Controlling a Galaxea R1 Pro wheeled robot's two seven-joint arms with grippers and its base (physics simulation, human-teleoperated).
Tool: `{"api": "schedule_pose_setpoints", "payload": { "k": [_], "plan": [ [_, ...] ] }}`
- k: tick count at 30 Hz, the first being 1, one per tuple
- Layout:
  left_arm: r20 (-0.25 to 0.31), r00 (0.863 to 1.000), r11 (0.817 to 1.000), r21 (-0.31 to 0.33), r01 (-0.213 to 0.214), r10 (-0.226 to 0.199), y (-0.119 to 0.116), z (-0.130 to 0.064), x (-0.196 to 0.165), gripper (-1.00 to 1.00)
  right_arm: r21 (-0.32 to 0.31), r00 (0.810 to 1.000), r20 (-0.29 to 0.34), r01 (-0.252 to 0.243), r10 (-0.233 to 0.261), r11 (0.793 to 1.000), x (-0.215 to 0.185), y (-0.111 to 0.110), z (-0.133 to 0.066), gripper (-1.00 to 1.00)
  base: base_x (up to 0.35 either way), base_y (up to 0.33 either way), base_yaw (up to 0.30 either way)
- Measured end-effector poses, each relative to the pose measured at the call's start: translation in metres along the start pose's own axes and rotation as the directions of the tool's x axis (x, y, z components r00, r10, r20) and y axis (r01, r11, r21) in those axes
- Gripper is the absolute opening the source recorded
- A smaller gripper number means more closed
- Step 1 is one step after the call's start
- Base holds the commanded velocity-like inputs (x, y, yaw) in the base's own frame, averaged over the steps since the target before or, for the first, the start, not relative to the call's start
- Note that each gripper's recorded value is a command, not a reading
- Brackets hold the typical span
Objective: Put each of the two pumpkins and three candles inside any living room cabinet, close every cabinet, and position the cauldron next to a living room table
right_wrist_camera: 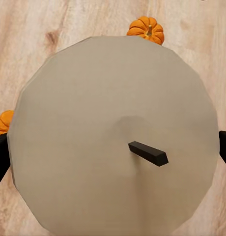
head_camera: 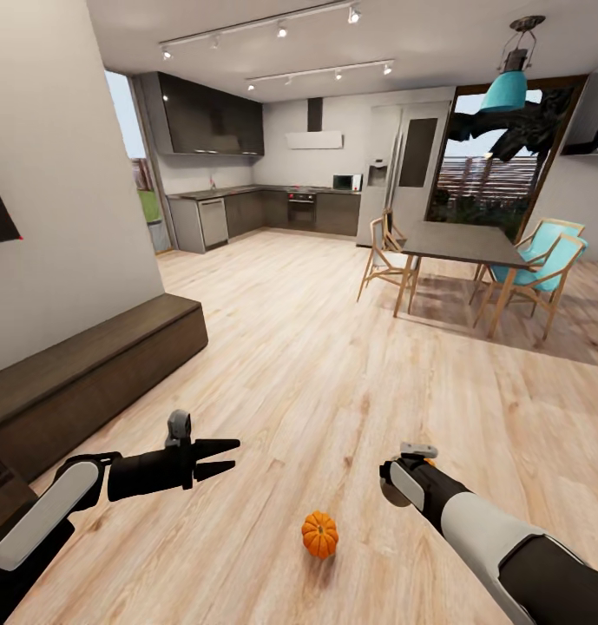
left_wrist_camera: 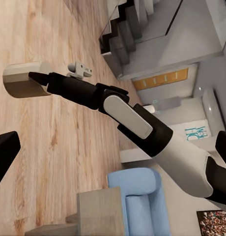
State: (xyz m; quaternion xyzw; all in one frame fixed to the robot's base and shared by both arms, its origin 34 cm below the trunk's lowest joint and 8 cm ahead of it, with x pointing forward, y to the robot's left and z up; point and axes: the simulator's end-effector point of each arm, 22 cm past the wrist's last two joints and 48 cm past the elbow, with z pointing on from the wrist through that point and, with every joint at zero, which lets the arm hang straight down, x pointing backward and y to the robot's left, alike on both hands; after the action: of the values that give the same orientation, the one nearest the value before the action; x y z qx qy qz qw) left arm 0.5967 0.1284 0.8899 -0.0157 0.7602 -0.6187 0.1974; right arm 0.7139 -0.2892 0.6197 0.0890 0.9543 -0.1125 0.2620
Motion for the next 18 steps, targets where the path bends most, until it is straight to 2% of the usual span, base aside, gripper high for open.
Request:
{"api": "schedule_pose_setpoints", "payload": {
  "k": [7,18],
  "plan": [
    [0.000,1.000,1.000,0.001,-0.001,0.001,-0.0006,0.0001,0.0001,1.00,0.000,1.000,0.003,-0.004,0.004,1.000,-0.0011,-0.0009,-0.0002,-1.00,0.000,0.000,0.032],
    [0.001,1.000,1.000,0.002,-0.003,0.003,-0.0017,-0.0002,0.0000,1.00,0.006,1.000,0.001,-0.005,0.005,1.000,-0.0012,-0.0019,-0.0013,-1.00,0.000,0.000,0.270]
  ]
}}
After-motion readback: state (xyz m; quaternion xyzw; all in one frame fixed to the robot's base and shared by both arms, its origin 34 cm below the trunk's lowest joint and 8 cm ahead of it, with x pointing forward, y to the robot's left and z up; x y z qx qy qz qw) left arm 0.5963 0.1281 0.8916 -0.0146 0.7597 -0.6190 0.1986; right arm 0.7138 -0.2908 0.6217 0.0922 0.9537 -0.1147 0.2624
